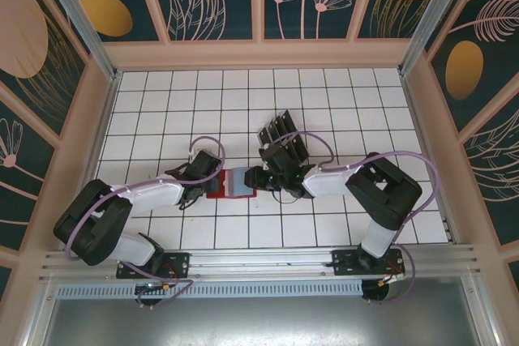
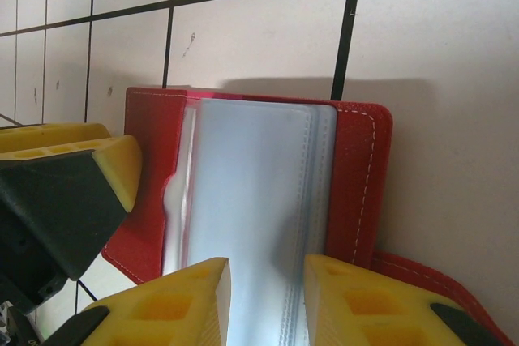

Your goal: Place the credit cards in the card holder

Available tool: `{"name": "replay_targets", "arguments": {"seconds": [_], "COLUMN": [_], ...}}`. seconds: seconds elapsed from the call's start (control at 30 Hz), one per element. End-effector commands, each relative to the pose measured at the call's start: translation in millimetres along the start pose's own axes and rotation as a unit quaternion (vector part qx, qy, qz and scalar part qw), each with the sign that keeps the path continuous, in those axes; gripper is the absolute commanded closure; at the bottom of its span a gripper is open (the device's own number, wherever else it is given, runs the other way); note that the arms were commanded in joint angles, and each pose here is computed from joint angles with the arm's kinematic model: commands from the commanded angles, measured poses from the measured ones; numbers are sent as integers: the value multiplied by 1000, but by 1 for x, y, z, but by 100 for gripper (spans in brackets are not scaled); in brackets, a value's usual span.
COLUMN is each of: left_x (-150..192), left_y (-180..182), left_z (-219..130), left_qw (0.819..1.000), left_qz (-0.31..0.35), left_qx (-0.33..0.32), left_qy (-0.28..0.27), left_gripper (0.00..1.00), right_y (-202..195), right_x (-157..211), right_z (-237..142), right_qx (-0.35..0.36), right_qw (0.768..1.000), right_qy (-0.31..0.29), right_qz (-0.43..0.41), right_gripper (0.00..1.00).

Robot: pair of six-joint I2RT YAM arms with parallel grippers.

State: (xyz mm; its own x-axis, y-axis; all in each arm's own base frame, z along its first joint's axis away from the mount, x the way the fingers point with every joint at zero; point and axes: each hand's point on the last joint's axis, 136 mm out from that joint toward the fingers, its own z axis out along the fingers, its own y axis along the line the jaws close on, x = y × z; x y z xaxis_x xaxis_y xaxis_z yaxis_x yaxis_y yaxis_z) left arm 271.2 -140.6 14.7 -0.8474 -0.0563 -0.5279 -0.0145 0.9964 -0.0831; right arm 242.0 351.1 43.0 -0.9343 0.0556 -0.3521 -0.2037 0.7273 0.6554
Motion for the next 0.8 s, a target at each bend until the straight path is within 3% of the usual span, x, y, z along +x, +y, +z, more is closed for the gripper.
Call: {"name": "replay_targets", "arguments": {"seconds": [0.0, 0.77], "left_x": [6, 3], "left_y": [-1, -4], "left_z": [4, 2], "left_qw": [1000, 1000], "left_qz": [5, 7], "left_qx": [0, 8], "left_qy": [9, 5], "left_gripper": [53, 53], "right_y": [12, 14], "right_x": [-14, -19], "right_z": [-15, 6], "right_qx": [-7, 7], "right_qw": [1000, 999], "right_qy": [-26, -5], "right_qz": [-16, -42], "right_gripper": [70, 64]}}
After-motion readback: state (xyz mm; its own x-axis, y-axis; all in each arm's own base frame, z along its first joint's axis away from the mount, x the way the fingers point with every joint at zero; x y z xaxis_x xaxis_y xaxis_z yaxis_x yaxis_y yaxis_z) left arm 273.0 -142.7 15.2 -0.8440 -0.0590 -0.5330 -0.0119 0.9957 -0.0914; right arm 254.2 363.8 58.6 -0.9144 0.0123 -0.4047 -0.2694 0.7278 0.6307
